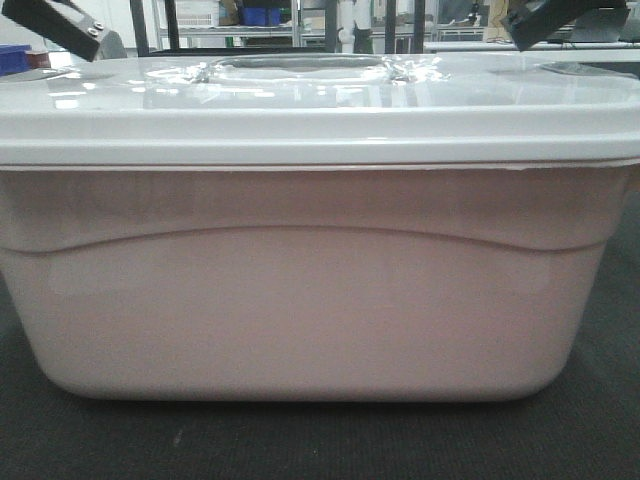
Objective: Grab white bin and place on right shelf
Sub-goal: 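Lower both grippers onto the bin's lid rim at its two ends, then close both grippers on the lid rim and lift the bin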
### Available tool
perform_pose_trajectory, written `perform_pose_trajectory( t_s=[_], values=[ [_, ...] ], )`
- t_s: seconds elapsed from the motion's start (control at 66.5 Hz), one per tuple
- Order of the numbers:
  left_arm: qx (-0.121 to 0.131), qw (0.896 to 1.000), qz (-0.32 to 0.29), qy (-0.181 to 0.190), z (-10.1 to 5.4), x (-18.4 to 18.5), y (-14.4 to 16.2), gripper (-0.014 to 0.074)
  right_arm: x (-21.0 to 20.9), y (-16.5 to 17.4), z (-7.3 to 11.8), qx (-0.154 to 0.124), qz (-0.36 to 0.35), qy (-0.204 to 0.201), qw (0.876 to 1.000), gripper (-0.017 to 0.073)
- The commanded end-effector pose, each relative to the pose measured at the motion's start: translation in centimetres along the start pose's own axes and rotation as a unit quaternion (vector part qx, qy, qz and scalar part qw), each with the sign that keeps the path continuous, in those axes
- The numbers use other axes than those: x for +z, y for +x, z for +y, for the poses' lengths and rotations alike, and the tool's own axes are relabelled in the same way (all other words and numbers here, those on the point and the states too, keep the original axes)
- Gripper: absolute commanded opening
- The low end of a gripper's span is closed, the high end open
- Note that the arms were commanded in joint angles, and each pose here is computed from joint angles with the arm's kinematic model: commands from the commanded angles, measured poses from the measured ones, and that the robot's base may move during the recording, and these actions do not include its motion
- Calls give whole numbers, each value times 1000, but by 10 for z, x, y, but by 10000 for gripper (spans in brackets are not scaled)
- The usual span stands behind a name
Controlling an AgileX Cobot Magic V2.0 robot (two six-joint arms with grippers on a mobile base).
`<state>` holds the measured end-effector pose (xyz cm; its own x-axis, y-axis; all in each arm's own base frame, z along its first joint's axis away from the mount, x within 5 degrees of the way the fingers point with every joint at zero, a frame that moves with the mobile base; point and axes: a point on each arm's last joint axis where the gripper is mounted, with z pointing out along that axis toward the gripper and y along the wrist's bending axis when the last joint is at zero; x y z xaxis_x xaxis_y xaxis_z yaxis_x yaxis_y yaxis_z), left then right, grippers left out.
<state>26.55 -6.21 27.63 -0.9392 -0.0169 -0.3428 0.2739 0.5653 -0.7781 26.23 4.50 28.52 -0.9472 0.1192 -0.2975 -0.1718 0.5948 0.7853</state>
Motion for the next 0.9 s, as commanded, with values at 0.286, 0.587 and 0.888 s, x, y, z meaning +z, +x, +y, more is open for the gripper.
perform_pose_trajectory(
  t_s=[0.286,0.587,0.888],
  values=[
    [12,998,15,58,-22,-7,3,376,-9,4,22,-13,7,-59,998,429],
    [13,998,19,54,-21,-7,3,351,-9,4,23,-13,10,-61,998,429],
    [15,998,22,50,-20,-7,4,249,-9,4,23,-13,10,-61,998,429]
  ],
)
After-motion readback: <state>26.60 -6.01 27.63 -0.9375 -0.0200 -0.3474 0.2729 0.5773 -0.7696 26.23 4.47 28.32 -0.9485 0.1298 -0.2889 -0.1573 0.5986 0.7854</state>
